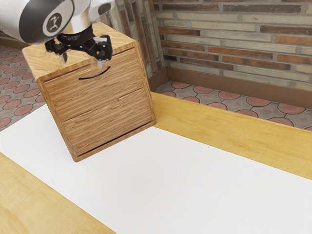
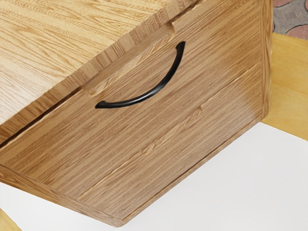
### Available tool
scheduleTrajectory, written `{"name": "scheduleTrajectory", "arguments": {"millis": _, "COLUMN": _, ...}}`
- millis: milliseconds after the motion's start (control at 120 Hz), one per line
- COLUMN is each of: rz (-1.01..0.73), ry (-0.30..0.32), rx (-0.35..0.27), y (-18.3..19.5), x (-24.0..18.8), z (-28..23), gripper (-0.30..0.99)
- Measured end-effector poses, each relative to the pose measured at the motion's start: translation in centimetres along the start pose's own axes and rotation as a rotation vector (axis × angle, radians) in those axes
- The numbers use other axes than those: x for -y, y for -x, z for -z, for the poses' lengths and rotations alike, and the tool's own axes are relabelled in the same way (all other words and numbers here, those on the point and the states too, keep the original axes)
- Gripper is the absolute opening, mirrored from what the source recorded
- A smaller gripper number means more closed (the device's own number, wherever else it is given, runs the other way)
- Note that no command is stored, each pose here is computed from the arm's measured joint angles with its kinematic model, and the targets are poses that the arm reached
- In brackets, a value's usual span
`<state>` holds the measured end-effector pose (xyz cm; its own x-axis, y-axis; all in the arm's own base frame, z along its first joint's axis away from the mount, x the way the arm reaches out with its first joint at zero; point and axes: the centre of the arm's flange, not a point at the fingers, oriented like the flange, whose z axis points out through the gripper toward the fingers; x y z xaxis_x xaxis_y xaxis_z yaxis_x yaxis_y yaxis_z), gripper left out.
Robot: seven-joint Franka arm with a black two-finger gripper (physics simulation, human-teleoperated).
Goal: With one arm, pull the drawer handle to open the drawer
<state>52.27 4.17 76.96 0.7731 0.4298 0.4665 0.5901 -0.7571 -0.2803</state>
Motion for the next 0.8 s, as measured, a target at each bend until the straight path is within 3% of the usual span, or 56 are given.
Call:
{"name": "scheduleTrajectory", "arguments": {"millis": 100, "rz": -0.199, "ry": -0.012, "rx": -0.112, "y": 0.8, "x": -3.8, "z": 1.8, "gripper": 0.63}}
{"name": "scheduleTrajectory", "arguments": {"millis": 192, "rz": -0.348, "ry": -0.02, "rx": -0.147, "y": 1.5, "x": -6.2, "z": 1.5, "gripper": 0.59}}
{"name": "scheduleTrajectory", "arguments": {"millis": 275, "rz": -0.429, "ry": -0.046, "rx": -0.153, "y": 1.9, "x": -6.9, "z": 1.0, "gripper": 0.55}}
{"name": "scheduleTrajectory", "arguments": {"millis": 342, "rz": -0.446, "ry": -0.079, "rx": -0.133, "y": 1.8, "x": -6.4, "z": 0.1, "gripper": 0.52}}
{"name": "scheduleTrajectory", "arguments": {"millis": 467, "rz": -0.501, "ry": -0.087, "rx": -0.087, "y": 1.8, "x": -4.8, "z": -2.1, "gripper": 0.47}}
{"name": "scheduleTrajectory", "arguments": {"millis": 617, "rz": -0.575, "ry": -0.019, "rx": -0.073, "y": 1.2, "x": -3.6, "z": -3.3, "gripper": 0.44}}
{"name": "scheduleTrajectory", "arguments": {"millis": 733, "rz": -0.613, "ry": 0.089, "rx": -0.076, "y": 0.7, "x": -2.5, "z": -3.5, "gripper": 0.53}}
{"name": "scheduleTrajectory", "arguments": {"millis": 800, "rz": -0.641, "ry": 0.114, "rx": -0.095, "y": 0.7, "x": -2.7, "z": -2.9, "gripper": 0.57}}
